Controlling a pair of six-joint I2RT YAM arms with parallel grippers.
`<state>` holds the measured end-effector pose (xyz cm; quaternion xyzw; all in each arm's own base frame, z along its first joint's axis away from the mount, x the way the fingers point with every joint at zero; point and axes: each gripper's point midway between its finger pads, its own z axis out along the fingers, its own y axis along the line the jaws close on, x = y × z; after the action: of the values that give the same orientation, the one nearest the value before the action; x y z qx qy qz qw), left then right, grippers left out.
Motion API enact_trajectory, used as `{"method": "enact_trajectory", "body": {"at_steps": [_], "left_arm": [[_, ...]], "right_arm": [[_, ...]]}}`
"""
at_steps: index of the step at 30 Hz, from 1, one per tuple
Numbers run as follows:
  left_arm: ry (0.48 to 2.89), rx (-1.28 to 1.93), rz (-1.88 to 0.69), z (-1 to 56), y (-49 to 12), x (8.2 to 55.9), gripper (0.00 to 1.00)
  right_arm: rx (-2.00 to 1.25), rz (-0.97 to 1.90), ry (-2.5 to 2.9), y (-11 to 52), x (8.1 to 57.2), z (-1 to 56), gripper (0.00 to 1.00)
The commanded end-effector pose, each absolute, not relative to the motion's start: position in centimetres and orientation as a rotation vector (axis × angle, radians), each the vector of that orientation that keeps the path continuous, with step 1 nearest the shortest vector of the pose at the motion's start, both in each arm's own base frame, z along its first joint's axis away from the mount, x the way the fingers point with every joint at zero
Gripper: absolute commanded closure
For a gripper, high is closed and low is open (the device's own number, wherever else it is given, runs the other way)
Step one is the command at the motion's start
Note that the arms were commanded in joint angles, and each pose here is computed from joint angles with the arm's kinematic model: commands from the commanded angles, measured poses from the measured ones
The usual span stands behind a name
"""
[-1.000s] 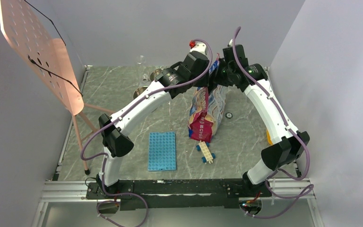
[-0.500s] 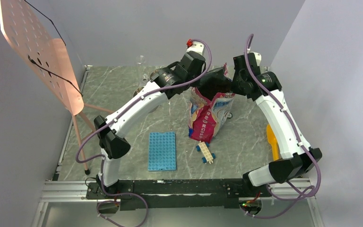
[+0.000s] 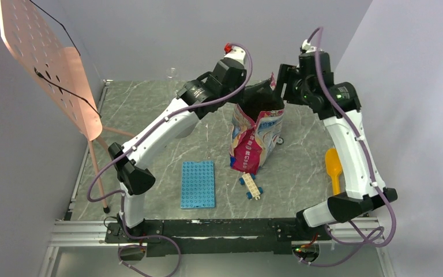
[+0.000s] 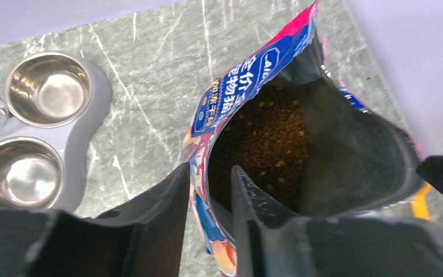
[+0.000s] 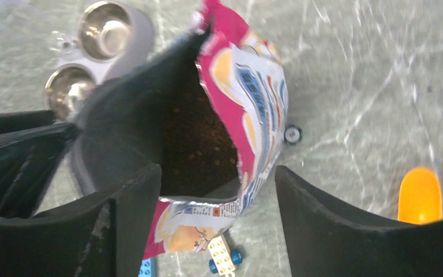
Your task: Serve the pet food
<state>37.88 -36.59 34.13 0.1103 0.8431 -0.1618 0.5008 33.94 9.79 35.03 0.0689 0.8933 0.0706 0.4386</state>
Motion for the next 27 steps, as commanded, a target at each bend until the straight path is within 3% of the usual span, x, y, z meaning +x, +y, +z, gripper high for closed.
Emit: {"method": "enact_trajectory", "body": {"at_steps": [1, 7, 13, 16, 21, 27], "left_arm": [[1.903, 0.254, -0.561, 41.1, -35.9, 35.7, 0.57], [1.870, 0.279, -0.695, 45.0, -34.6, 32.3, 0.34], [1.728, 0.417, -0.855, 49.0, -31.6, 26.2, 0.31], [1.698, 0.438, -0.920, 49.9, -29.8, 23.4, 0.29], [1.673, 0.493, -1.042, 49.3, -28.5, 19.7, 0.24], [1.598, 0.589, -1.228, 51.2, -28.3, 15.4, 0.22]], "right_arm": [[0.059, 0.270, 2.128, 10.6, 32.7, 40.1, 0.16], [0.177, 0.115, 2.075, 6.7, 30.1, 41.2, 0.08], [0.431, -0.047, 1.908, 0.9, 26.1, 40.8, 0.04], [0.591, -0.258, 1.900, -2.8, 24.6, 38.9, 0.00], [0.802, -0.491, 2.123, -7.5, 24.3, 30.8, 0.00], [1.050, -0.426, 2.366, -11.1, 23.2, 19.6, 0.00]]}}
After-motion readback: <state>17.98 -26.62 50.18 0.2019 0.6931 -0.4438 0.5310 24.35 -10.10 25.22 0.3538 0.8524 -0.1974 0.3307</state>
